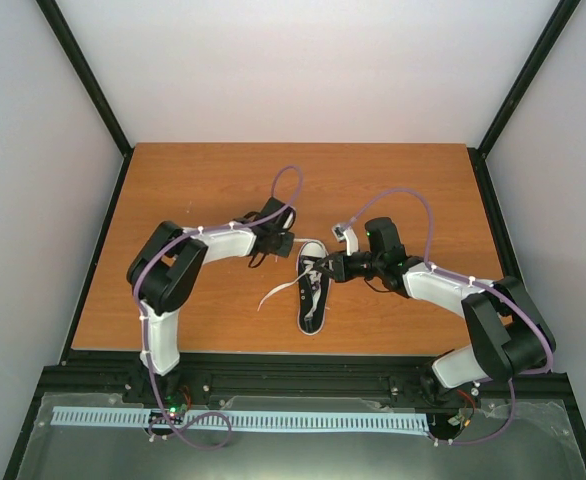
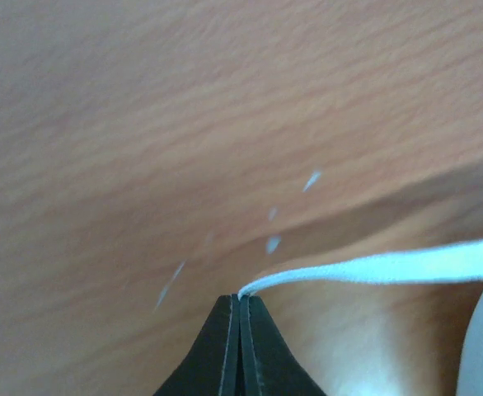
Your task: Tie the shoes
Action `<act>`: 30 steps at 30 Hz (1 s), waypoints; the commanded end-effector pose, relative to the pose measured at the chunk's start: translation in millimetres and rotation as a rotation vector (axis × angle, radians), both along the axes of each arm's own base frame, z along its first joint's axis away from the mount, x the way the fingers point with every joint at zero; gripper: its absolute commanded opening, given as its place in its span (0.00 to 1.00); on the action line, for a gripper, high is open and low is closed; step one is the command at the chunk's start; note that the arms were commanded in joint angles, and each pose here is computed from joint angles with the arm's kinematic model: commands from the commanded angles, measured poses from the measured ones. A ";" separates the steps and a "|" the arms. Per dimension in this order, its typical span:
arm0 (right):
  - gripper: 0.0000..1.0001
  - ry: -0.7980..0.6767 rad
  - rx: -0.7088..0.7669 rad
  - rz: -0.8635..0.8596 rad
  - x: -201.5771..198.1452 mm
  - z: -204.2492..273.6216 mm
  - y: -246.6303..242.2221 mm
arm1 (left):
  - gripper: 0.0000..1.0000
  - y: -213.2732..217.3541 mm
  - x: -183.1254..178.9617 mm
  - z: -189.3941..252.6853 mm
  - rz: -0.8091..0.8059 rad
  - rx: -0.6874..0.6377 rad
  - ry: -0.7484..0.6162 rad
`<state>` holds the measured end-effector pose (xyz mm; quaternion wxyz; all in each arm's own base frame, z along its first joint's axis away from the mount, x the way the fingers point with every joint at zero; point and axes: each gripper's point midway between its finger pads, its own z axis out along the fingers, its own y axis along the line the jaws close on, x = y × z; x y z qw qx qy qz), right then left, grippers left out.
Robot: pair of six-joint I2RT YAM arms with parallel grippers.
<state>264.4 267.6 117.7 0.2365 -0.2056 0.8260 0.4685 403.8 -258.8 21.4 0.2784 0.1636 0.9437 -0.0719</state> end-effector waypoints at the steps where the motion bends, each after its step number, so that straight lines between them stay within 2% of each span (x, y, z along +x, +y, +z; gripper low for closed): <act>1: 0.03 -0.037 0.011 -0.023 4.7 9.4 1.8 | 0.01 22.8 -5.3 38.0 0.111 -0.005 -0.086; 5: 0.03 -0.049 -0.004 -0.062 9.0 15.2 -2.2 | 0.01 37.5 -30.6 55.3 0.129 -0.028 -0.064; 9: 0.03 -0.049 -0.020 -0.080 13.6 16.7 -3.5 | 0.01 59.4 -73.5 44.1 0.158 -0.023 0.042; 11: 0.03 -0.050 -0.017 -0.081 15.1 17.4 -2.5 | 0.01 57.7 -100.9 41.9 0.128 -0.094 0.105; 15: 0.03 -0.040 -0.015 -0.091 18.1 16.8 -1.7 | 0.01 25.8 -163.1 62.1 -0.038 -0.372 0.224; 17: 0.03 -0.032 -0.018 -0.097 19.1 15.6 -1.8 | 0.01 15.0 -185.4 72.3 -0.091 -0.456 0.286; 22: 0.03 -0.025 -0.019 -0.108 19.9 14.6 -2.4 | 0.01 -15.5 -214.2 99.0 -0.197 -0.509 0.337; 25: 0.03 -0.026 -0.018 -0.114 20.9 15.0 -2.9 | 0.01 -55.2 -233.8 115.7 -0.315 -0.531 0.359; 30: 0.03 -0.035 -0.018 -0.121 22.7 17.6 -2.9 | 0.01 -108.2 -251.1 134.2 -0.445 -0.547 0.320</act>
